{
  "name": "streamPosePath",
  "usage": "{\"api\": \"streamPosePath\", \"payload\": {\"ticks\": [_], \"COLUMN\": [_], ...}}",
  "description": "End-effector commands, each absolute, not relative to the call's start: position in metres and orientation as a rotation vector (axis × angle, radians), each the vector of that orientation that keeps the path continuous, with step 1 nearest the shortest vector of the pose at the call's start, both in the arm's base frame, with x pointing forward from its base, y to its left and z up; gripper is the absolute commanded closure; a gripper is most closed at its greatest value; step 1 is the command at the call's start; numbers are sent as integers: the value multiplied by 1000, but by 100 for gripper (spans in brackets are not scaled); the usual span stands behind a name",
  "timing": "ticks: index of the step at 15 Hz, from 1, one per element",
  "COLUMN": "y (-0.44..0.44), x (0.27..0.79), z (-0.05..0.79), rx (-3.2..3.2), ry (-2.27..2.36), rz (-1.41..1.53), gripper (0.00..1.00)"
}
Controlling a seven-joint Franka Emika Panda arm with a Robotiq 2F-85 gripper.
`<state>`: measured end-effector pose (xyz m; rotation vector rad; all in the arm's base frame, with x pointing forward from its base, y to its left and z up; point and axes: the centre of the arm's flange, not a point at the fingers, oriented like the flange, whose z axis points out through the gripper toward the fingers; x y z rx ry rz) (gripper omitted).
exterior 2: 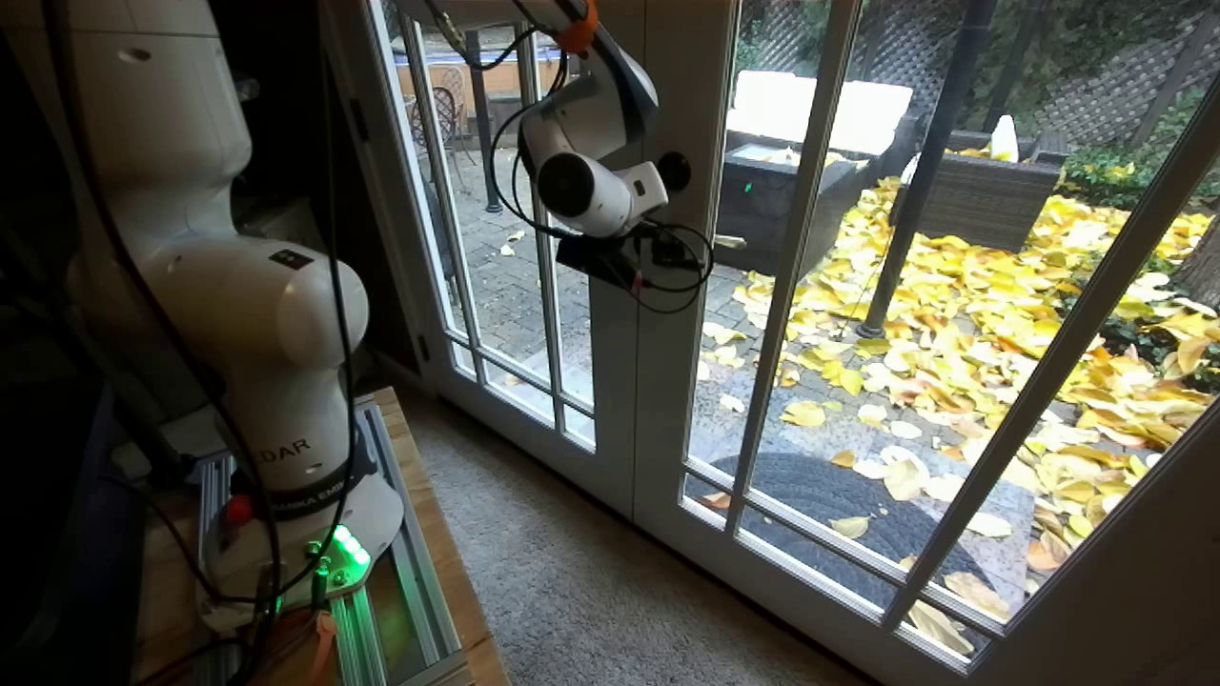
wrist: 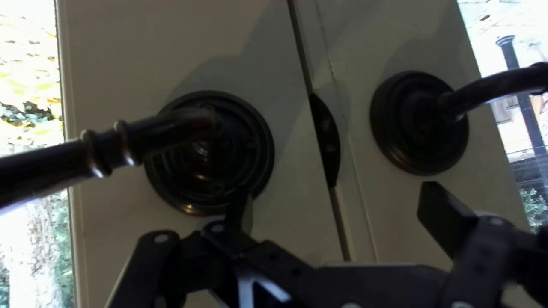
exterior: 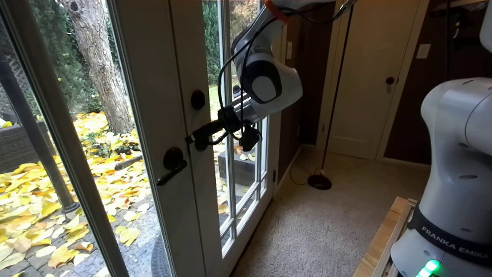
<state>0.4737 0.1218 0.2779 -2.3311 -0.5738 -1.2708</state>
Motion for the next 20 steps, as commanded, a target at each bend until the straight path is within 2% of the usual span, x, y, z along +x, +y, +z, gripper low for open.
{"api": "streamPosePath", "payload": {"ticks": [1,7,11,20], "y": [122,120,112,121], "x": [474,474,472,472], "z": [278,278,307,277], "rx": [-2331,-2333,-2438,-2344], "ry": [-574,-571,-563,-578], "rz": [-1271,-1272,-1237,-1244], "gripper": [0,0,0,0]}}
